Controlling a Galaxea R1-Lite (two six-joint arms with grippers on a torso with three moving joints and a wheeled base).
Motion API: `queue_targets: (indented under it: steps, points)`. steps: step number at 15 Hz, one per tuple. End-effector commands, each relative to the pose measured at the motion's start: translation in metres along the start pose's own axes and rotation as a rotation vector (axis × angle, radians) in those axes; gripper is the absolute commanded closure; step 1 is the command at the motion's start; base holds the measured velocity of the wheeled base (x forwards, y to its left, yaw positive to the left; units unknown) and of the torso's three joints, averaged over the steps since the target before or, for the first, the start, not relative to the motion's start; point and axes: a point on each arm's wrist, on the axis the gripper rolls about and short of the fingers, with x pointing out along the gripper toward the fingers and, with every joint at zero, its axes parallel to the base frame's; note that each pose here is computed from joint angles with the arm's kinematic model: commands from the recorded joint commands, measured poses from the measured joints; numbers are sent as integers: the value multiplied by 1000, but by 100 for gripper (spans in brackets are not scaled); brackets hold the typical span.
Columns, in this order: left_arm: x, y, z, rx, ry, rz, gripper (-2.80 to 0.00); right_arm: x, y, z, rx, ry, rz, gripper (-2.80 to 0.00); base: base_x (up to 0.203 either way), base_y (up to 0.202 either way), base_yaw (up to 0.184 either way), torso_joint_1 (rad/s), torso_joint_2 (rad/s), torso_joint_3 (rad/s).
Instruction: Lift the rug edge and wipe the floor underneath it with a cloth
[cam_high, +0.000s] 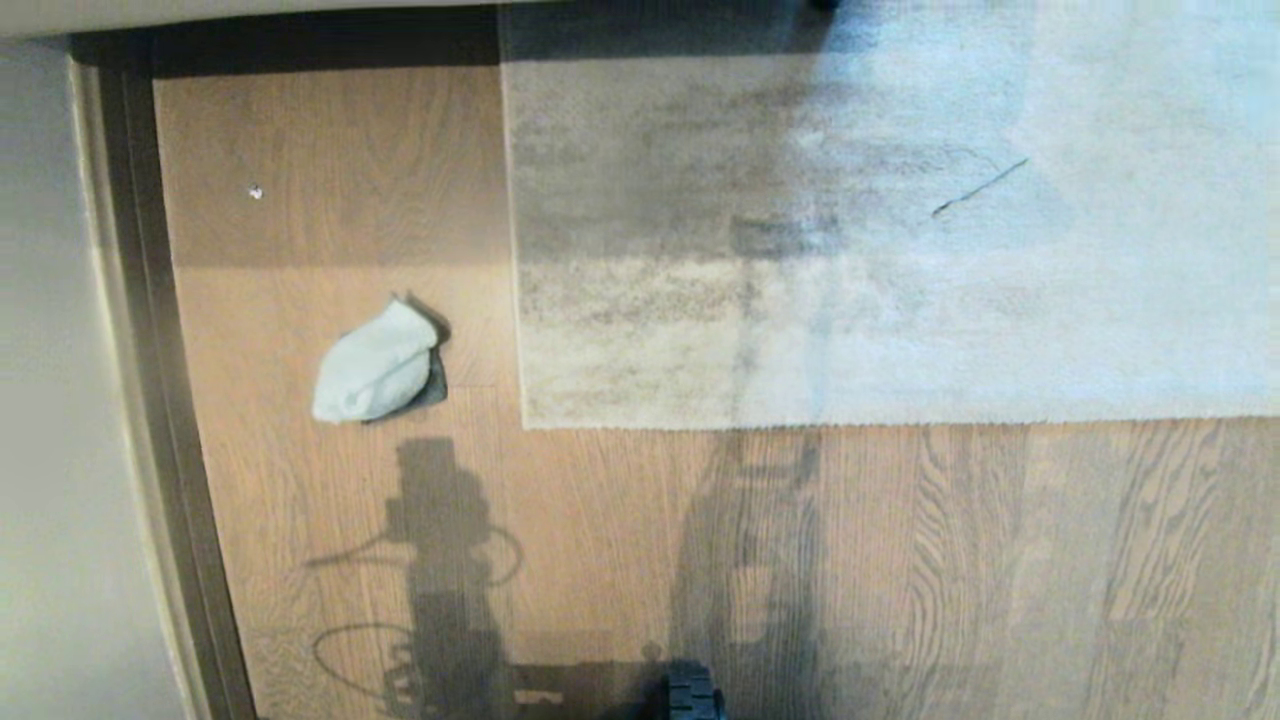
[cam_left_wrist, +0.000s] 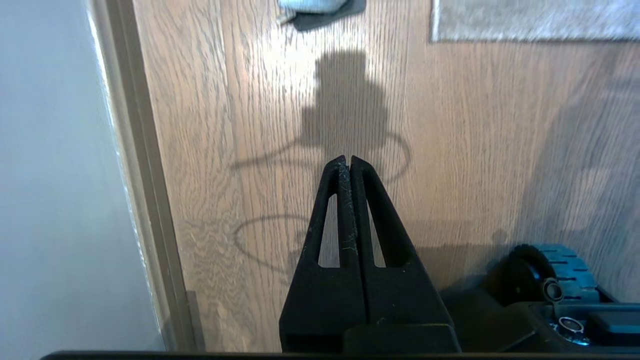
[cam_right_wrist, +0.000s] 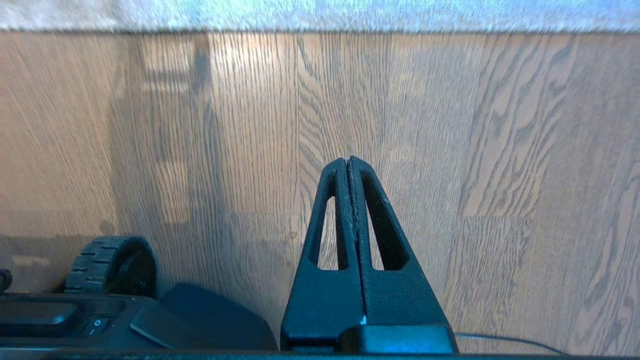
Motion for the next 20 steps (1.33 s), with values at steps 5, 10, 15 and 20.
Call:
queue_targets:
  steps: [5,10,15,20]
  points:
    - [0,0,0,-9,-1,3,0,0,0,0,-1,1,0,0,0,0,0,1,2,199]
    - [0,0,0,-12,-1,4,0,0,0,0,-1,1,0,0,0,0,0,2,3,203]
    - [0,0,0,-9,-1,4,0,0,0,0,-1,1,0,0,0,0,0,1,4,202]
    - [0,0,0,-12,-1,6,0,0,0,0,-1,1,0,0,0,0,0,3,4,205]
